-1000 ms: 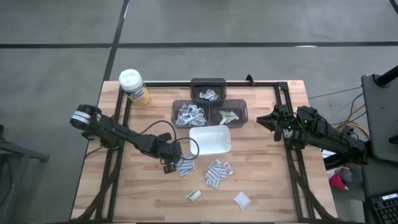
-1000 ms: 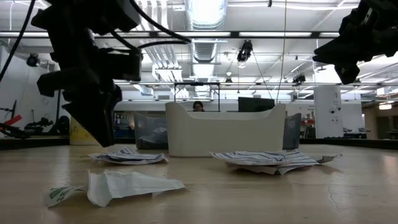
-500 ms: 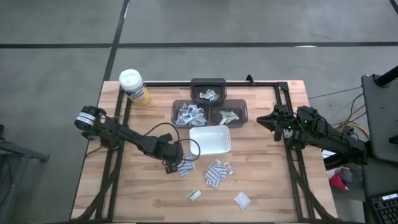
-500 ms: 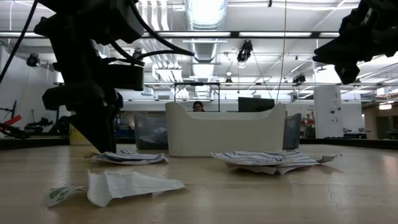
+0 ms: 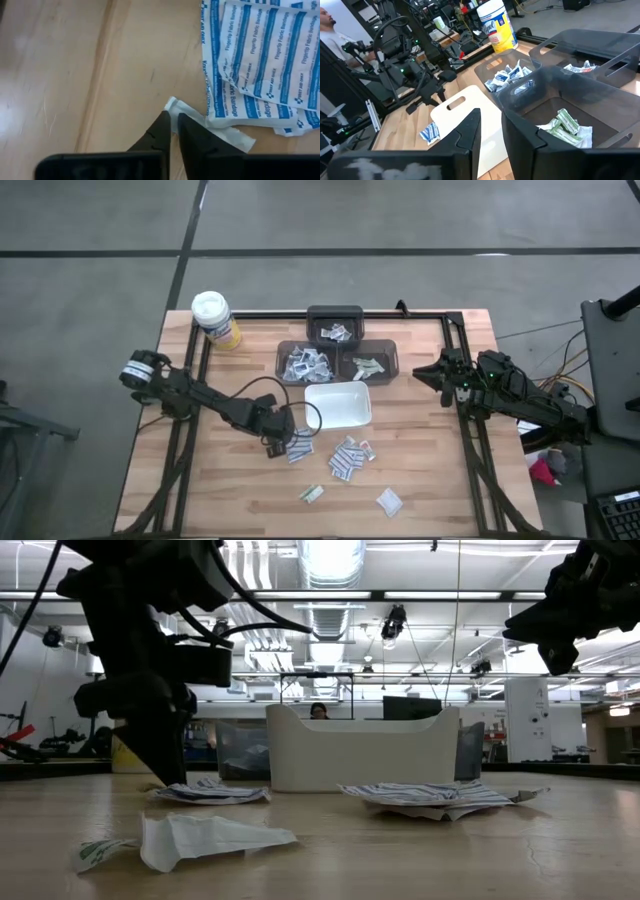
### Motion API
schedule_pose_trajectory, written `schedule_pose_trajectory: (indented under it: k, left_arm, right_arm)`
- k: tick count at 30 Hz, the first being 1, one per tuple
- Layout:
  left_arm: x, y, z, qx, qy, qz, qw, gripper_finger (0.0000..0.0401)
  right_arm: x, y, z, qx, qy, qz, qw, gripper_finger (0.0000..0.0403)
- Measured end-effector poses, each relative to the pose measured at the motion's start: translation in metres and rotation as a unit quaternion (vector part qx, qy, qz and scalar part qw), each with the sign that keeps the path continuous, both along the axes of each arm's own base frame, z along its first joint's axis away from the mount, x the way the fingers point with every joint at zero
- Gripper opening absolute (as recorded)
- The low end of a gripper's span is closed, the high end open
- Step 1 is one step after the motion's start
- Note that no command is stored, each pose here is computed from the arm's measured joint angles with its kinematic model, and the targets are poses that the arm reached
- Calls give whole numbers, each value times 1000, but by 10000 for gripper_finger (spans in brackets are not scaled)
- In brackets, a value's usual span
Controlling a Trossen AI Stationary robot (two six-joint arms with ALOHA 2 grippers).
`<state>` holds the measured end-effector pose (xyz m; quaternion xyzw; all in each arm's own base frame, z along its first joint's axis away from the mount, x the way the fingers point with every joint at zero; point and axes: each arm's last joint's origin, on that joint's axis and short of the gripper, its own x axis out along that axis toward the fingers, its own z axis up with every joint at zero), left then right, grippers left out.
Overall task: Pick & Place First Aid Supplies
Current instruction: Put the green bandage into the bottom right black bin
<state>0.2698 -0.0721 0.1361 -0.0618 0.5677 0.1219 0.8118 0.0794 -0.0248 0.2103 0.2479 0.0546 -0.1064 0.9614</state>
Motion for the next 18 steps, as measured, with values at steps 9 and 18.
schedule_pose_trajectory:
  k: [9,18]
  left_arm:
    - [0,0,0,1,-5,17,1000,2]
    - [-10,4,12,11,0,23,1000,0]
  right_arm:
    - [0,0,0,0,0,0,1000,70]
    - [0,0,0,0,0,0,1000,85]
